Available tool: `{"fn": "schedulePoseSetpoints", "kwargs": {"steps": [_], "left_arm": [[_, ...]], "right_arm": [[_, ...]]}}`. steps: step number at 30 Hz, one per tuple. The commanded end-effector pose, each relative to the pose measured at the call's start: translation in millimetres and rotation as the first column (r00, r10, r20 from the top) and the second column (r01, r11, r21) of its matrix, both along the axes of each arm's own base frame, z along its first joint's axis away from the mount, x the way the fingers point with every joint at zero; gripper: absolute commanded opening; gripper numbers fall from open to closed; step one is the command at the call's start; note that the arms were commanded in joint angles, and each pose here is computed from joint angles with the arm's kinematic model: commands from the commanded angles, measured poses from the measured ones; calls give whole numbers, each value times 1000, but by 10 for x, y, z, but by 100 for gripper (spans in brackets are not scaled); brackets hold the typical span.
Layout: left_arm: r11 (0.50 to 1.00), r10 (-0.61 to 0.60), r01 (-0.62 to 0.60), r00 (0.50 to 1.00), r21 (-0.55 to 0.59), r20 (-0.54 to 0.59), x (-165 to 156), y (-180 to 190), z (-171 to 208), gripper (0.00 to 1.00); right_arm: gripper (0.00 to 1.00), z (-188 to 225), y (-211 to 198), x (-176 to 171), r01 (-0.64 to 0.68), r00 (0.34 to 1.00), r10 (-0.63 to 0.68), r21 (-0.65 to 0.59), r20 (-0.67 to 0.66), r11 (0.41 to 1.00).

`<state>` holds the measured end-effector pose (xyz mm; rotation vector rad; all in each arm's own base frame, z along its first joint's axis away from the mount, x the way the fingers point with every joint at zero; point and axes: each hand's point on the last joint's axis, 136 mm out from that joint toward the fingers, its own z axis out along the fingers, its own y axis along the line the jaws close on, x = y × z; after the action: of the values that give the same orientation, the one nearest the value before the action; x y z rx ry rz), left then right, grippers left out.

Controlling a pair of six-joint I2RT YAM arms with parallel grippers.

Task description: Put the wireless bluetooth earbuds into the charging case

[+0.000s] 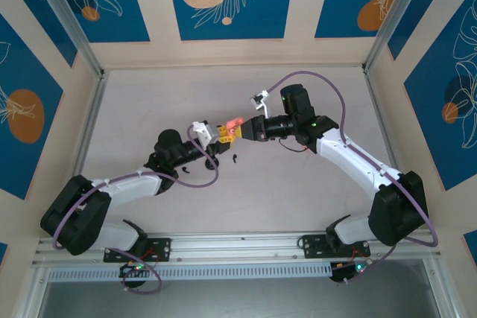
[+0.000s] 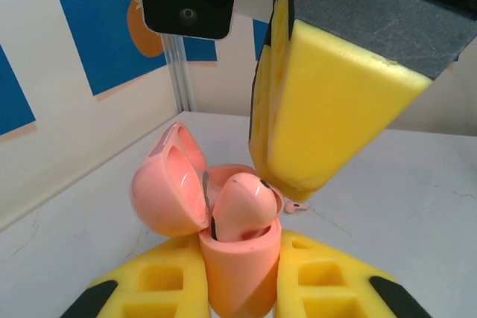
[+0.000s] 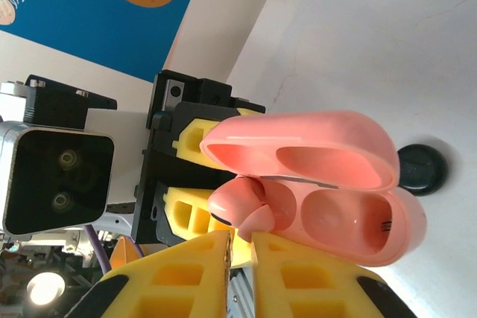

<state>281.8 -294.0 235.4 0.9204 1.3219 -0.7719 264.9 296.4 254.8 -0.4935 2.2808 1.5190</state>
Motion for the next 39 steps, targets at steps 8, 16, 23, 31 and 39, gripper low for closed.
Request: {"fn": "schedulePoseSetpoints", "kwargs": {"steps": [8,16,23,31,39], "left_arm": [[1000,-12,13,999,-27,43,-35,10,164,13],[1000,-11,13,999,-28,44,-28,8,168,13],[1000,-8,9,999,-24,45,-33,15,162,13],[1000,-1,2,999,-19,45,-39,32,143,13],[1000,-5,6,999,-19,43,-50,32,136,13]], "right_arm": [[17,91,48,74,9,1000,-10,26,22,1000],[18,53,59,97,10,1000,-11,18,12,1000],[25,70,32,107,21,1000,-21,3,23,1000],[27,267,-79,37,39,996,-39,3,77,999],[23,298,22,-21,0,997,0,3,83,1000]]}}
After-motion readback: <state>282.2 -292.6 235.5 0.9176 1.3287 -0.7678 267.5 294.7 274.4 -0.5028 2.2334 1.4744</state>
